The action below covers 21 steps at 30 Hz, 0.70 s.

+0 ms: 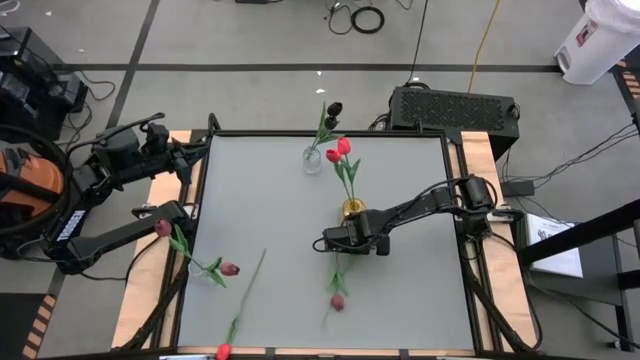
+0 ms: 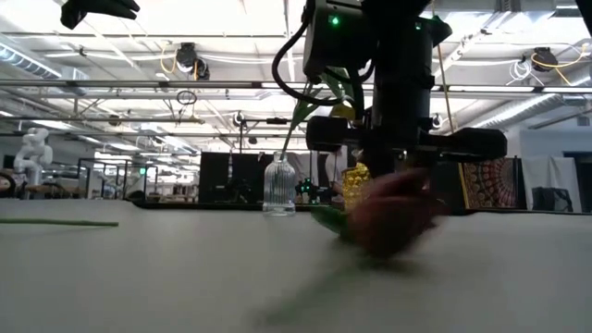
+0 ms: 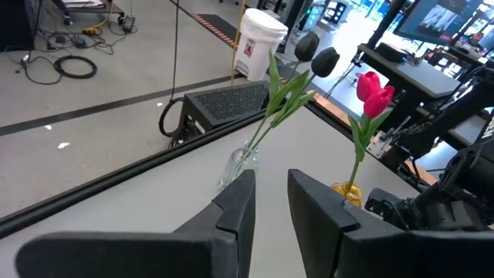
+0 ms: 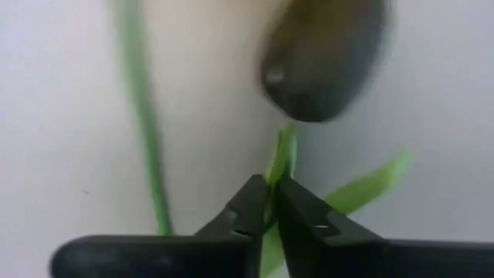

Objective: Sort flowers into vase by color
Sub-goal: Put the black tulip into the top transparent vase

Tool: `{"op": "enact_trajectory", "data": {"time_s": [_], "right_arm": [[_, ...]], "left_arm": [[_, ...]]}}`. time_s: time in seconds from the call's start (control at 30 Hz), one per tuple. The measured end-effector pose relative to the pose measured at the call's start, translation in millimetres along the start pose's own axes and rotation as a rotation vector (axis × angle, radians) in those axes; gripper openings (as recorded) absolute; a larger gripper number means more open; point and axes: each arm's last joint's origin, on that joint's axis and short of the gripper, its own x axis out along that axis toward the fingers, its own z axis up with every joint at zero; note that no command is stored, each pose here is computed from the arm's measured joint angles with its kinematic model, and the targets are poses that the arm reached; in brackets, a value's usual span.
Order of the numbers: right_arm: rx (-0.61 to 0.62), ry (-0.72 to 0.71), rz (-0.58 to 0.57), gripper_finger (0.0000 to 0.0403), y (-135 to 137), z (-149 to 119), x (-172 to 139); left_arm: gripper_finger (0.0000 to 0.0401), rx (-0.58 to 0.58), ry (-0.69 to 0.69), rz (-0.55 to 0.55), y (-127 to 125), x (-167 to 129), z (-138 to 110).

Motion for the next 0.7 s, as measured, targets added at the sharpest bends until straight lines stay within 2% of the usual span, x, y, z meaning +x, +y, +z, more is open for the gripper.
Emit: {"op": "enact_trajectory", "data": {"time_s": [0.13,0.7], "right_arm": [[-0.005,0.006,-0.002,0.0005,-0.1,-0.2,-0.1],[0.013,0.045,-0.059,0.0001,-6.1,-3.4,-2.6]], "left_arm": [[0.0084,0.000,0.000,0.000,0.0,0.0,0.0],[0.0084,0.003,0.000,0.000,0.0,0.0,0.0]]}}
